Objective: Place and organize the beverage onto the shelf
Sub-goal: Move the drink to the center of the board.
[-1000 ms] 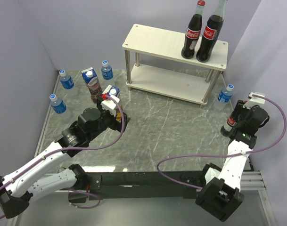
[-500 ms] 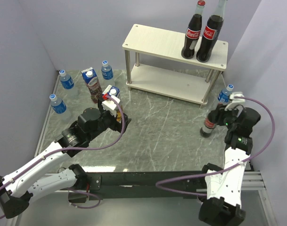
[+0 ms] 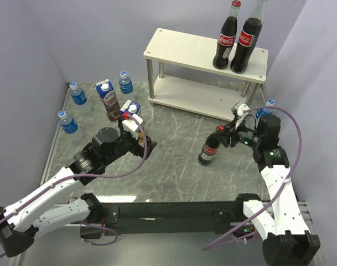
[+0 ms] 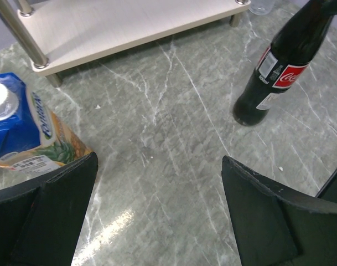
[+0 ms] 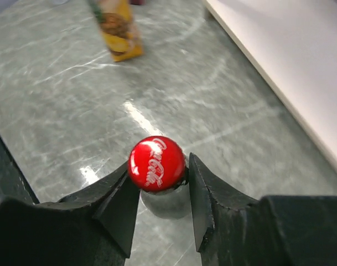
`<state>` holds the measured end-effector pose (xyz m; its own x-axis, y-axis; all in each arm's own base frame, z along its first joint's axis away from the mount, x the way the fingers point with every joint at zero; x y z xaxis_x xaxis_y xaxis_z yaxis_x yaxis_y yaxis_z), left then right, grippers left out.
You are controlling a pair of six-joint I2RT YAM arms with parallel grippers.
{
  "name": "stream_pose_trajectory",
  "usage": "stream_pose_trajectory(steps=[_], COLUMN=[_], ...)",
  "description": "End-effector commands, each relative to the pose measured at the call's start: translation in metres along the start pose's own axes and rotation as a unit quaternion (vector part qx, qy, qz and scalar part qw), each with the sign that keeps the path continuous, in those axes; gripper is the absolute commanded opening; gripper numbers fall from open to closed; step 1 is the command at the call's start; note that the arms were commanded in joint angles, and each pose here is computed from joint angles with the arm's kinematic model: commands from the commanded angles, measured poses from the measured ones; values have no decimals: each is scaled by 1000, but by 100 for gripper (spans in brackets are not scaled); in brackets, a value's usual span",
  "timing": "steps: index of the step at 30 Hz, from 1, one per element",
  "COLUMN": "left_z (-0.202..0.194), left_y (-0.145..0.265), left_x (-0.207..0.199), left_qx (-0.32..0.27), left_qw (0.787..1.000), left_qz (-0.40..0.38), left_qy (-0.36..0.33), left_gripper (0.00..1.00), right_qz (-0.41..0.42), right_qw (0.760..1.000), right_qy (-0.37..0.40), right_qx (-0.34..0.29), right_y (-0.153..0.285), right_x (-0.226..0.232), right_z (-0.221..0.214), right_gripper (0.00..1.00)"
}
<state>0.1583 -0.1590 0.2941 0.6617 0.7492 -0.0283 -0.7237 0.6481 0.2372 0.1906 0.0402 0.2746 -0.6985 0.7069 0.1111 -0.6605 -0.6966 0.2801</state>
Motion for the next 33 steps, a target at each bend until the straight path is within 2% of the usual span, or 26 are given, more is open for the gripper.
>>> stream_pose_trajectory(steps=[1,5,13,14,16,18,19,22,25,33], left_z=[3,1,-5,-6,-5,-5,-7,-1,8,28], left_y=[-4,-6,-17,-20,-25,-34,-41,-55,-63,-92], left_x=[-6,-7,-12,-14,-16,-20,-22,-29,-36,-69], left_qx=[-23,-23,-15,-11,-17,-10,-1,6,9,5], left_qw=[999,999,997,997,996,994,993,989,986,983], left_qz=[-33,-41,-71,-80,-91,-110,-117,-144,-163,-185], left_qy=[-3,-6,-4,-3,3,10,14,25,27,-10], left_gripper=[99,100,100,100,99,99,99,100,99,100], right_qz=[87,108,124,125,121,118,118,114,114,65], right_qw=[979,971,972,972,973,973,973,973,973,975], right_qy=[153,187,179,180,179,181,180,184,187,203], right_qx=[-107,-104,-86,-85,-84,-81,-79,-75,-70,-63], right_y=[1,-10,-27,-27,-26,-26,-25,-21,-15,10], right_x=[18,25,28,28,28,28,29,30,34,38], right_z=[60,59,56,56,56,54,53,52,52,57], right_gripper=[0,0,0,8,16,33,47,64,69,74])
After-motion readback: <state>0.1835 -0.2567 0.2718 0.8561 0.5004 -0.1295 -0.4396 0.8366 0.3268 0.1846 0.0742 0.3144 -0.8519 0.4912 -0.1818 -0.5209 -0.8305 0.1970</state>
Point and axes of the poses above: each gripper's point midway between its finger pads, its own y axis back along the fingers, its own x axis along the line the jaws close on, z = x × y, the point moved 10 cm from there along y, back along the fingers
